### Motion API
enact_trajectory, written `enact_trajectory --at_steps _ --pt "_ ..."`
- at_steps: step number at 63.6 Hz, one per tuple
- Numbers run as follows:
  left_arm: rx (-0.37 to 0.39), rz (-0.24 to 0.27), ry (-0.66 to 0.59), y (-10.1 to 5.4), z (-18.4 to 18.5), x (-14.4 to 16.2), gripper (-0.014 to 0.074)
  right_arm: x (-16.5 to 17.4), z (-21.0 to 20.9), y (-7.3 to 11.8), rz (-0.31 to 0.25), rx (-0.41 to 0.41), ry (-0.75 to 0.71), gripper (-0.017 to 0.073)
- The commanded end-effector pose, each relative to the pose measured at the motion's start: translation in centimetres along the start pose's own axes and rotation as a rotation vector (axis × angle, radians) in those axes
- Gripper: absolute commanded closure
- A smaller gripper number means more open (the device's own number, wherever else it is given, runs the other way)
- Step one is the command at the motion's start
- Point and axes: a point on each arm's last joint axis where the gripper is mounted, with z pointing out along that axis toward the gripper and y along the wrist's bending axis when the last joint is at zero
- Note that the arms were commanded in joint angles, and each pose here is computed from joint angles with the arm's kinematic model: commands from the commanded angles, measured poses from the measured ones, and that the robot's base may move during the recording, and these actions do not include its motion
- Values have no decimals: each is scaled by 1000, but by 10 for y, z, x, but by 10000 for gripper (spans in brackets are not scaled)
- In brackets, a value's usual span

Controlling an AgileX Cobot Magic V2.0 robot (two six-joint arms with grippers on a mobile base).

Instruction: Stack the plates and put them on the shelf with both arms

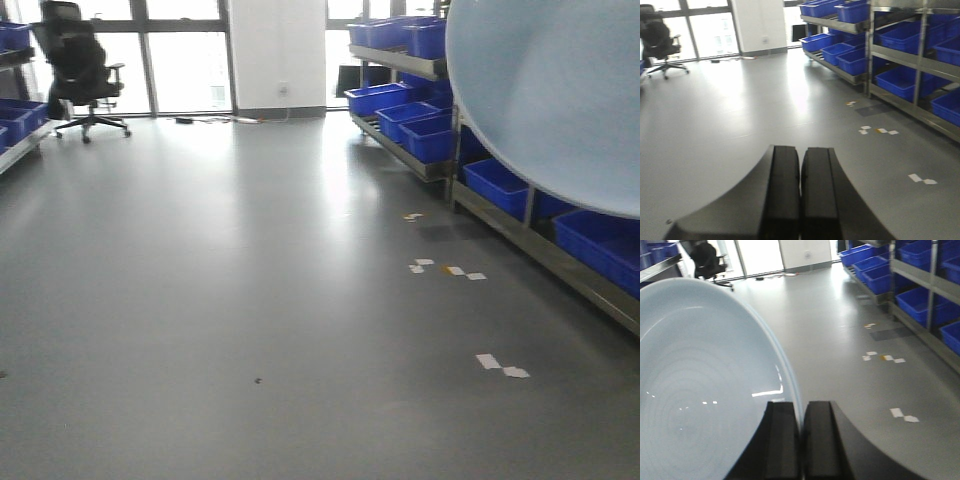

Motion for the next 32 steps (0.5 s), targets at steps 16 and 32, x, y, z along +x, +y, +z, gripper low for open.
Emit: enact_trajectory --at_steps 16,32 --pt "-8 -12 -110 1 -1 -18 510 -19 -1 0 -7 14 -124 536" --pt "-8 -12 -110 1 -1 -18 510 -19 -1 0 -7 14 -124 536"
